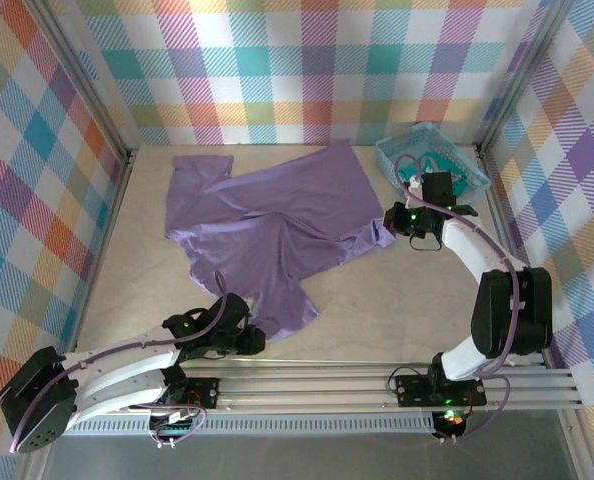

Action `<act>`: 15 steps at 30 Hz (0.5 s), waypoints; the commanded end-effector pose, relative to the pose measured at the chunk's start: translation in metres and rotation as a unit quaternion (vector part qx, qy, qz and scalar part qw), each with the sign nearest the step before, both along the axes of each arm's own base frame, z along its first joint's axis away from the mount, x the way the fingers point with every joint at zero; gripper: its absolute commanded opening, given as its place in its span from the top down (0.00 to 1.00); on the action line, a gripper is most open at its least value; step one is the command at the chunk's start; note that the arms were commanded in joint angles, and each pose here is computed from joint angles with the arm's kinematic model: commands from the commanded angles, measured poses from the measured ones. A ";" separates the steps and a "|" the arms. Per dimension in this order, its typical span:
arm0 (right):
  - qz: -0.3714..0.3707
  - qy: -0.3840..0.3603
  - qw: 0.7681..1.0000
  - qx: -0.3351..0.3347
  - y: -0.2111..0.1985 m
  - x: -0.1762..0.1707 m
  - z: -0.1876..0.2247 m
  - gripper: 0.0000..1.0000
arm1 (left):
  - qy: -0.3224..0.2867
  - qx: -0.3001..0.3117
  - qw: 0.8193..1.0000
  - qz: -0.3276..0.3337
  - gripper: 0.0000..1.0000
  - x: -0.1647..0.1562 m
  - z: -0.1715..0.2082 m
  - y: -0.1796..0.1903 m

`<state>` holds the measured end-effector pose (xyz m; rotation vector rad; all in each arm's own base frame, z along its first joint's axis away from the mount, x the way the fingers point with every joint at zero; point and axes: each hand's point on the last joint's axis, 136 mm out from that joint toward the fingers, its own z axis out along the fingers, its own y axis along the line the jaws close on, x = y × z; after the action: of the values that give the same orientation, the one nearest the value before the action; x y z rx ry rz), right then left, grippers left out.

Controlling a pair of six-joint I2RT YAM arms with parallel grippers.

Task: Fold the inside-out t-shirt

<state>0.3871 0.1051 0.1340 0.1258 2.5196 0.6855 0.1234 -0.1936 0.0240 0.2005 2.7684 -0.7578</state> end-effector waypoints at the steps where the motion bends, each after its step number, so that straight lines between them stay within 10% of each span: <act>1: 0.013 0.000 1.000 0.007 0.004 -0.003 0.000 1.00 | -0.011 0.001 1.000 -0.007 0.73 0.001 -0.001 -0.002; 10: 0.013 -0.005 1.000 0.006 0.004 -0.005 0.007 1.00 | -0.011 0.010 1.000 -0.004 0.89 0.000 0.012 0.003; 15: 0.005 -0.041 0.999 0.010 0.001 -0.010 0.035 1.00 | -0.095 -0.022 0.995 0.019 1.00 0.016 0.087 0.011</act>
<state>0.3826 0.1057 0.1404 0.1195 2.5082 0.6939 0.1288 -0.1886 0.0633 0.1928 2.6867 -0.7640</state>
